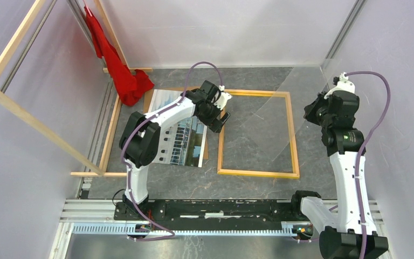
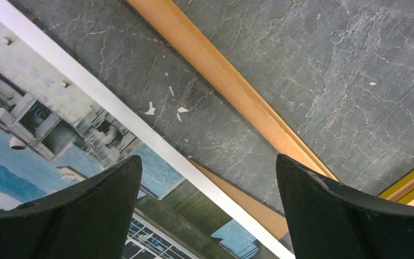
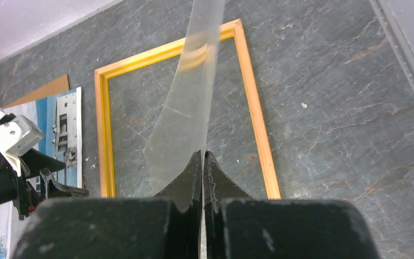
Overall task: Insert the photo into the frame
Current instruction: Move the photo frame to the center of the board.
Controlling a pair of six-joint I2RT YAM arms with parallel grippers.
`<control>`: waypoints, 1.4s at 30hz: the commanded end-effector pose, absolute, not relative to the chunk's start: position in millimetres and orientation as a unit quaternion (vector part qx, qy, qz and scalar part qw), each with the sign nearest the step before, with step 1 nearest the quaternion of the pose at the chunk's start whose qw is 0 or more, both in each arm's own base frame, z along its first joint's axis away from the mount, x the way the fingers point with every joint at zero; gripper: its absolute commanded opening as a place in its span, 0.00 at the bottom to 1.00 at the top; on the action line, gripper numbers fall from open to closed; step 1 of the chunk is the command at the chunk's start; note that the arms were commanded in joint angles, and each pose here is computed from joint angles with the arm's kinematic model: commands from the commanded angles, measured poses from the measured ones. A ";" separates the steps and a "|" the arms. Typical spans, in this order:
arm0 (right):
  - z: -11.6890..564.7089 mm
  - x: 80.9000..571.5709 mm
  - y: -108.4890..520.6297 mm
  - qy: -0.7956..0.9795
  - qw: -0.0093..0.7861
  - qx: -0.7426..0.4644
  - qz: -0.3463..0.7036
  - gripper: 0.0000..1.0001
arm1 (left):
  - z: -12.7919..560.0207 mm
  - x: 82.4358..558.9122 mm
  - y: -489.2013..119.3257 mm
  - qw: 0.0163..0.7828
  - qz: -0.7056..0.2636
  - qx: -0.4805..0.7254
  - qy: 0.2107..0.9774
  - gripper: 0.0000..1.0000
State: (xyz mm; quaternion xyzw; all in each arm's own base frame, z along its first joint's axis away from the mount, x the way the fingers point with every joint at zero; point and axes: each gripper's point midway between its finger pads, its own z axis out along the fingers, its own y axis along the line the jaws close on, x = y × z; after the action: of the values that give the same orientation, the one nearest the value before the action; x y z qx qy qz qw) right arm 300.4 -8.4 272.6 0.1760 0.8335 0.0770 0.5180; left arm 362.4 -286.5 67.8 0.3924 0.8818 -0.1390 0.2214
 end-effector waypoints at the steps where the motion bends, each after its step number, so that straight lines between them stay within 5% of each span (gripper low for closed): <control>1: 301.6 304.0 -21.4 0.805 0.558 0.195 0.056 0.00 | 65.9 365.7 -300.3 0.228 -0.162 0.376 0.883 1.00; 23: 280.9 307.1 1.3 0.817 0.537 0.177 0.115 0.00 | 45.1 347.8 -323.8 0.198 -0.186 0.393 0.879 0.97; 42: 292.3 310.2 42.5 0.814 0.526 0.114 0.219 0.00 | 1.7 356.2 -249.6 0.205 -0.017 0.418 0.885 0.78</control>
State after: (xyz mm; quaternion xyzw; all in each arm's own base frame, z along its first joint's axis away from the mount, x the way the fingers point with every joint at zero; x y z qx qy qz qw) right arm 303.1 26.6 271.8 0.1461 0.8329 0.1732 0.5049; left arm 353.9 -295.7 18.9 0.4029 0.8828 -0.1016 0.2191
